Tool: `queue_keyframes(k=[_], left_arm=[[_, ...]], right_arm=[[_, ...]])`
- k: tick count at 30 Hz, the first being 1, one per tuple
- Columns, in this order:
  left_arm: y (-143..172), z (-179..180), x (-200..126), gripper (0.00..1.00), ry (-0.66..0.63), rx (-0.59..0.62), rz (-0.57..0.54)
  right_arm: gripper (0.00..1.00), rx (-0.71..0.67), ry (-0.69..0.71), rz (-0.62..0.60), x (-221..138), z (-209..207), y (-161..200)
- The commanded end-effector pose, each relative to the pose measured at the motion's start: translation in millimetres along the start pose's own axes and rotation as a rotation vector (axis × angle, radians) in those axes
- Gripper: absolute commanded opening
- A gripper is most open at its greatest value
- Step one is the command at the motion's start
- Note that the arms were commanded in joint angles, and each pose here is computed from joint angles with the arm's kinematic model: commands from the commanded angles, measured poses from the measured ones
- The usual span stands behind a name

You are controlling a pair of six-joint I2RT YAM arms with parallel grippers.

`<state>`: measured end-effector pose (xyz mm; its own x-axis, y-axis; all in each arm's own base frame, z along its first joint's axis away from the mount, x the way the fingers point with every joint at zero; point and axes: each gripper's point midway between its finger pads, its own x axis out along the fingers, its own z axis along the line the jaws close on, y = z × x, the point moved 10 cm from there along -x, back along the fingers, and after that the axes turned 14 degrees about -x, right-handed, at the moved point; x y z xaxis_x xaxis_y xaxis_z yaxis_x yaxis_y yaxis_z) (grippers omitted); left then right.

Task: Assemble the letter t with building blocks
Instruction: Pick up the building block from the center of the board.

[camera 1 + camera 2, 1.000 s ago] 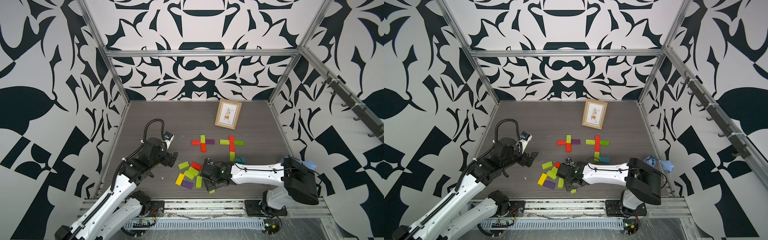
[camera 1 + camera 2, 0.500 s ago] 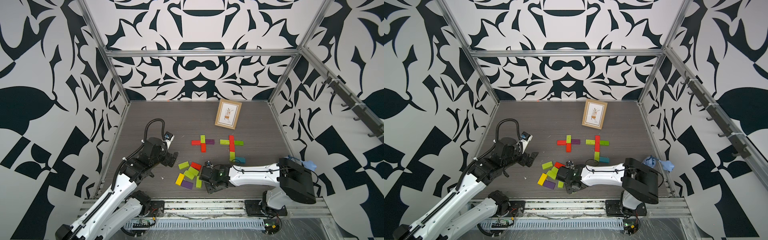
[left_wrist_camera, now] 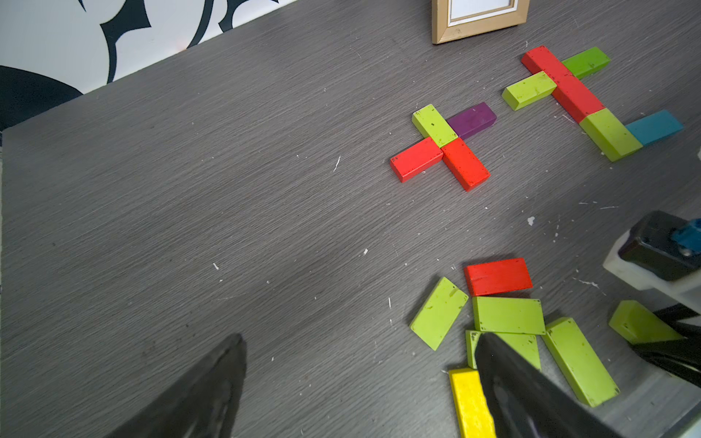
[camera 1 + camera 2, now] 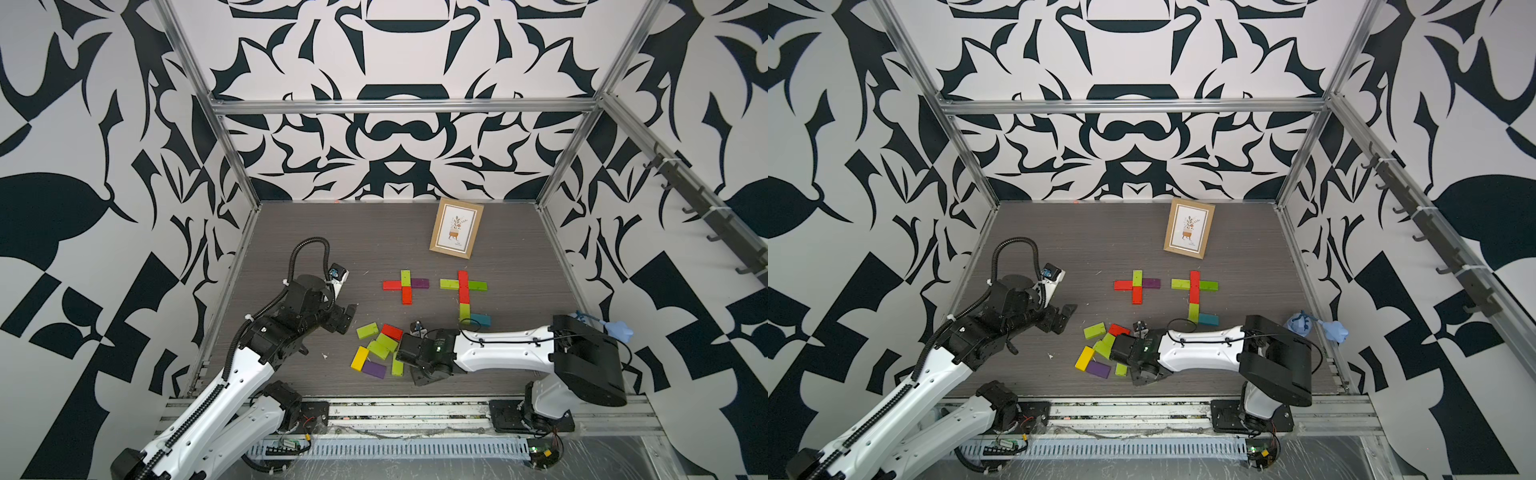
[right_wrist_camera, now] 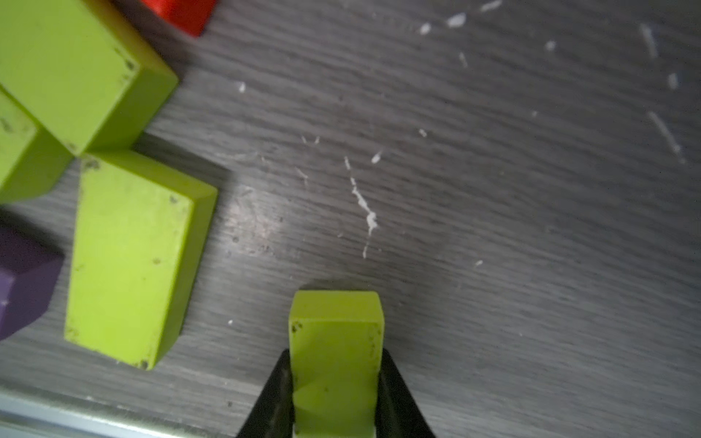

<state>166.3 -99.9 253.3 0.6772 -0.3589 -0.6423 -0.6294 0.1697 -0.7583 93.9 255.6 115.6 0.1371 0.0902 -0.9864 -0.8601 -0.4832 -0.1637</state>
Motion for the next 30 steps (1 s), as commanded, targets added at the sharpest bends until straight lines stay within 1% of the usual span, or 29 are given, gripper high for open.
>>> queue_keyframes(k=[1, 5, 9, 16, 22, 30], left_arm=[[-0.2, 0.4, -2.2, 0.98, 0.001, -0.008, -0.008], [-0.8, 0.0, -2.5, 0.98, 0.005, -0.008, -0.010], [-0.5, 0.2, -2.7, 0.98, 0.004, -0.009, -0.010], [-0.4, -0.2, -2.1, 0.98, 0.009, -0.010, -0.006], [-0.6, -0.2, -2.4, 0.98, 0.009, -0.009, -0.009], [-0.4, -0.4, -1.5, 0.98, 0.011, -0.010, -0.003]], right_arm=[[0.22, 0.002, 0.039, -0.049, -15.3, 3.6, -12.6], [0.19, 0.018, 0.035, -0.069, -22.0, 4.9, -26.1], [0.16, 0.072, 0.018, -0.081, -25.3, -1.4, -42.3], [0.16, 0.161, -0.022, -0.107, -25.7, -20.4, -68.1], [0.16, 0.198, -0.039, -0.131, -20.3, -28.9, -92.3], [0.13, 0.243, 0.007, -0.126, -3.9, -31.6, -124.0]])
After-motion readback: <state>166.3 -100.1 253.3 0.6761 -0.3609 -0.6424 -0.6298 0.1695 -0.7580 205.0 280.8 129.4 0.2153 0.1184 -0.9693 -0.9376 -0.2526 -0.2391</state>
